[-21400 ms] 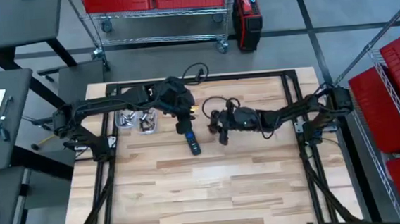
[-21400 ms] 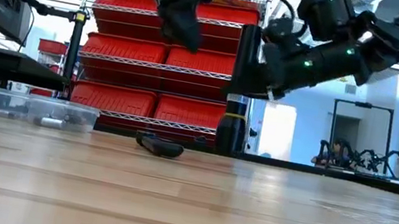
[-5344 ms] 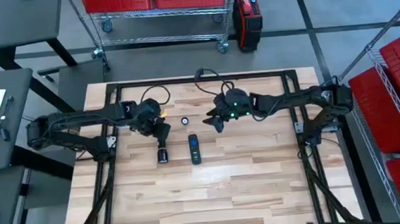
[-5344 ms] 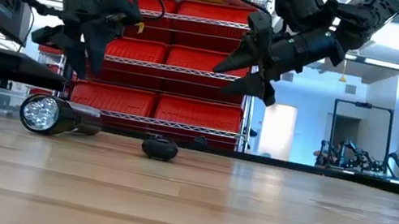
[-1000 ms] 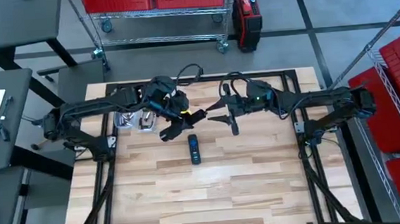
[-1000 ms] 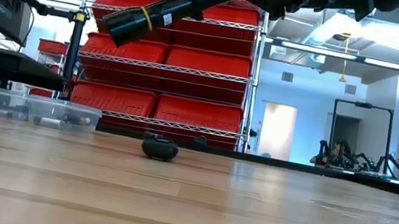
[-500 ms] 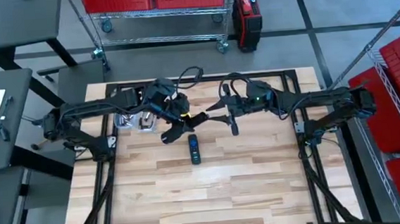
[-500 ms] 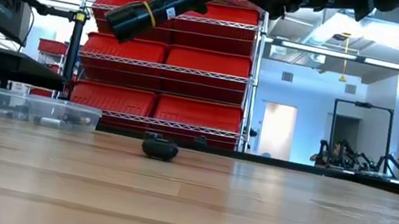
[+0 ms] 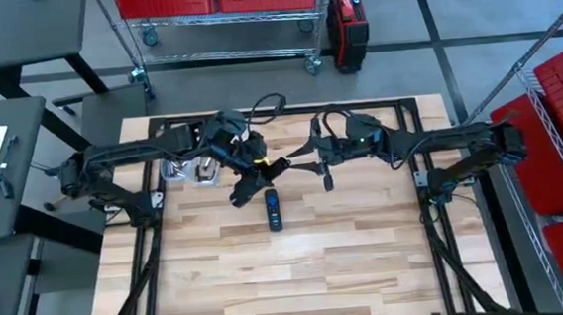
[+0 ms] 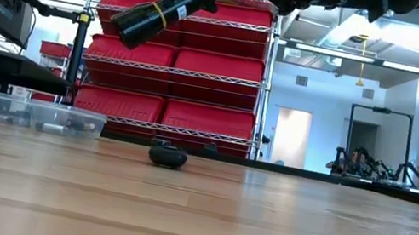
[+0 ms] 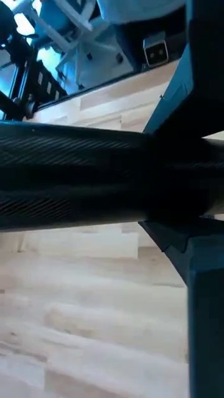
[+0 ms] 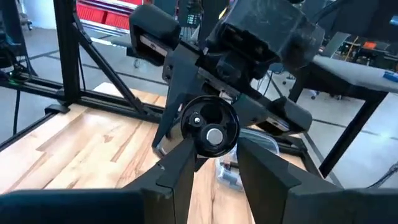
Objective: Insert battery
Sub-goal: Insert the brown battery into the flashlight's battery compartment
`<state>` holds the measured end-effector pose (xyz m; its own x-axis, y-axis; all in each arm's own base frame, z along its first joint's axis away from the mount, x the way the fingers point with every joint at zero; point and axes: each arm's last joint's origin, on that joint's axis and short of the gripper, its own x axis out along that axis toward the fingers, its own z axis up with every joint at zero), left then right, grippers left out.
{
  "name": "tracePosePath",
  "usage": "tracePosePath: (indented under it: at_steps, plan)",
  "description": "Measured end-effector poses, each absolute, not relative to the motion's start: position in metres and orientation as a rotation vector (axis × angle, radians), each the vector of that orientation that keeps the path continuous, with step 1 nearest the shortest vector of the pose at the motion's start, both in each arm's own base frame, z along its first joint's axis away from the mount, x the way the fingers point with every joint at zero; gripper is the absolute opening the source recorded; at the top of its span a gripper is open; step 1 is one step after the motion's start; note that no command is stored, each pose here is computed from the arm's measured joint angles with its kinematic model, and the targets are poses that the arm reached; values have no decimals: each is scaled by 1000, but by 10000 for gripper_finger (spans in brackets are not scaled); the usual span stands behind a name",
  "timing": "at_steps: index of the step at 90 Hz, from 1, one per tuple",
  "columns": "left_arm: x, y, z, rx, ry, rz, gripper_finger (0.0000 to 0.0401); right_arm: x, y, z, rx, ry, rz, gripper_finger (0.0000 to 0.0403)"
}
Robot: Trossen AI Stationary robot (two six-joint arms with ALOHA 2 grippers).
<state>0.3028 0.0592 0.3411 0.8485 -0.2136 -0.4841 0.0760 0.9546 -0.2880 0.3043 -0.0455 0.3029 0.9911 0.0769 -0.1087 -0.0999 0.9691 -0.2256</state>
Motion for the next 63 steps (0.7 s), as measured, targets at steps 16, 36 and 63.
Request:
tracePosePath:
  at_steps: [16,36,63]
  plan:
    - [300,60,337,-320,593,-137,135,304,-45,298,-157,145,90,116]
    - [295,64,330,-391,661,-99,135,304,-46,300,-112,210,91,133]
    - [310,64,313,-482,700,-208,135,312,-46,293,-80,216,127,134]
